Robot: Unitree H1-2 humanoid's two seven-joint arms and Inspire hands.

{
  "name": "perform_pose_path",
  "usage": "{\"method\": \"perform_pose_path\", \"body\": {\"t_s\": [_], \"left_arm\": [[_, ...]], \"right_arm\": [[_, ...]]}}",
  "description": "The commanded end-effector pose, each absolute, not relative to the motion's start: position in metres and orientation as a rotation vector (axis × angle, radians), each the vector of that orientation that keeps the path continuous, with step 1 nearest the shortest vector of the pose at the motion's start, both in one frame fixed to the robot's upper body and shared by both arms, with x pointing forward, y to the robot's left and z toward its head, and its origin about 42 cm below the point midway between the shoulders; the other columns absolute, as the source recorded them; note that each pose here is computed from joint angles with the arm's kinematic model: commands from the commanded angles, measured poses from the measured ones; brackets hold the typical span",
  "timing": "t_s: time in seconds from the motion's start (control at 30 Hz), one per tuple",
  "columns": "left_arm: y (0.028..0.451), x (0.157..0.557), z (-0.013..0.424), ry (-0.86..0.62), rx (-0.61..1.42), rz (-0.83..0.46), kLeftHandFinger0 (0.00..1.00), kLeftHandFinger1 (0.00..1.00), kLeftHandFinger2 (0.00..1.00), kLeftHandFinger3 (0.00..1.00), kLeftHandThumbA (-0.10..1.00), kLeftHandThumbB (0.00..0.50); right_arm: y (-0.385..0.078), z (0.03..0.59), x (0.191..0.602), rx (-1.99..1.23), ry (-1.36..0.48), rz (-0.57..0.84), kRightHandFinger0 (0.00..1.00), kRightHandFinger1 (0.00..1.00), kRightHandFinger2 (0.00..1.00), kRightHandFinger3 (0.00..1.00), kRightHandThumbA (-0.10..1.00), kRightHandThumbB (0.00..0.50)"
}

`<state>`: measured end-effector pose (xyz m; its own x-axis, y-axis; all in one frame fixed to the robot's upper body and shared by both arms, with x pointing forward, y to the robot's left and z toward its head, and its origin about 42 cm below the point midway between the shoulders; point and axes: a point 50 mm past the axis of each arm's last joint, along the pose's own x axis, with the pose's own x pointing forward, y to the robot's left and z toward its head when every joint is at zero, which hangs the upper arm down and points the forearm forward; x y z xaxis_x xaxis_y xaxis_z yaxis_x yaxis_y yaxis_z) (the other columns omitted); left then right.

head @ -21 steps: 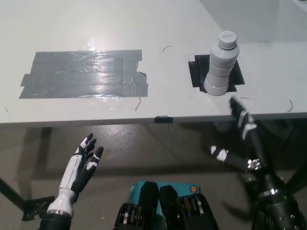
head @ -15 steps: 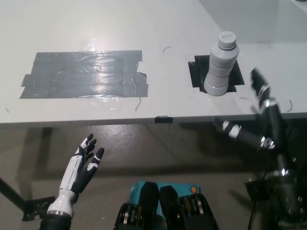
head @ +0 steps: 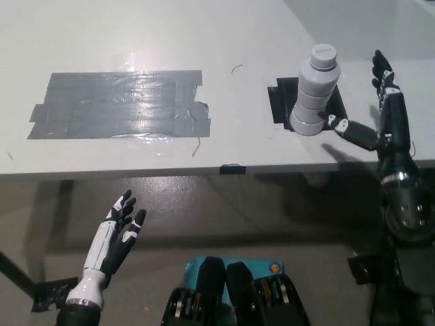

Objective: A white bottle is kept in the middle of the desk infront of the robot and the robot picks it up with its right hand and passes it to a person

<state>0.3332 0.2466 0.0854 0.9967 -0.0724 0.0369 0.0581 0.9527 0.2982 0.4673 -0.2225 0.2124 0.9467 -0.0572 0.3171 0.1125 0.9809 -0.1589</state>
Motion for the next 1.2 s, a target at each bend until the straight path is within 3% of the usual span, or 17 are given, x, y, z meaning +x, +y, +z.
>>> {"method": "perform_pose_path", "body": {"t_s": [0.0,0.23,0.3,0.4,0.57,0.93,0.97,1.0,1.03,1.07,1.1,1.17], "left_arm": [[0.25,0.339,0.099,-0.115,0.315,-0.051,1.0,1.0,1.0,1.0,0.84,0.003],[0.249,0.339,0.1,-0.11,0.312,-0.051,1.0,1.0,1.0,1.0,0.85,0.014],[0.249,0.34,0.1,-0.114,0.31,-0.051,1.0,1.0,1.0,1.0,0.86,0.009],[0.248,0.341,0.1,-0.12,0.306,-0.052,1.0,1.0,1.0,1.0,0.86,0.004],[0.248,0.342,0.103,-0.121,0.301,-0.056,1.0,1.0,1.0,1.0,0.86,0.0],[0.247,0.345,0.104,-0.124,0.294,-0.058,1.0,1.0,1.0,1.0,0.88,0.01],[0.247,0.344,0.105,-0.125,0.298,-0.058,1.0,1.0,1.0,1.0,0.88,0.014],[0.247,0.345,0.105,-0.125,0.298,-0.059,1.0,1.0,1.0,1.0,0.89,0.017],[0.247,0.345,0.105,-0.13,0.296,-0.06,1.0,1.0,1.0,1.0,0.88,0.012],[0.247,0.345,0.105,-0.131,0.295,-0.061,1.0,1.0,1.0,1.0,0.88,0.012],[0.246,0.346,0.106,-0.139,0.293,-0.066,1.0,1.0,1.0,1.0,0.88,0.0],[0.245,0.348,0.109,-0.144,0.292,-0.07,1.0,1.0,1.0,1.0,0.88,0.0]], "right_arm": [[-0.223,0.235,0.492,-0.125,-0.308,-0.086,1.0,1.0,1.0,1.0,1.0,0.423],[-0.209,0.234,0.51,-0.166,-0.256,-0.017,1.0,1.0,1.0,1.0,1.0,0.443],[-0.205,0.233,0.515,-0.16,-0.258,0.005,1.0,1.0,1.0,1.0,1.0,0.418],[-0.201,0.232,0.521,-0.169,-0.242,0.039,1.0,1.0,1.0,1.0,1.0,0.421],[-0.191,0.233,0.53,-0.212,-0.229,0.123,1.0,1.0,1.0,1.0,1.0,0.5],[-0.188,0.243,0.56,-0.282,-0.117,0.156,1.0,1.0,1.0,1.0,1.0,0.5],[-0.19,0.245,0.566,-0.292,-0.084,0.125,1.0,1.0,1.0,1.0,0.93,0.484],[-0.191,0.249,0.57,-0.289,-0.05,0.074,1.0,1.0,1.0,1.0,0.77,0.436],[-0.193,0.25,0.573,-0.28,-0.02,0.019,1.0,1.0,1.0,1.0,0.57,0.35],[-0.193,0.251,0.574,-0.277,-0.008,-0.002,1.0,1.0,1.0,1.0,0.57,0.35],[-0.2,0.25,0.576,-0.241,0.036,-0.062,0.29,0.34,0.47,0.38,-0.01,0.262],[-0.21,0.249,0.577,-0.188,0.054,-0.117,0.01,0.25,0.58,0.44,-0.1,0.212]]}}
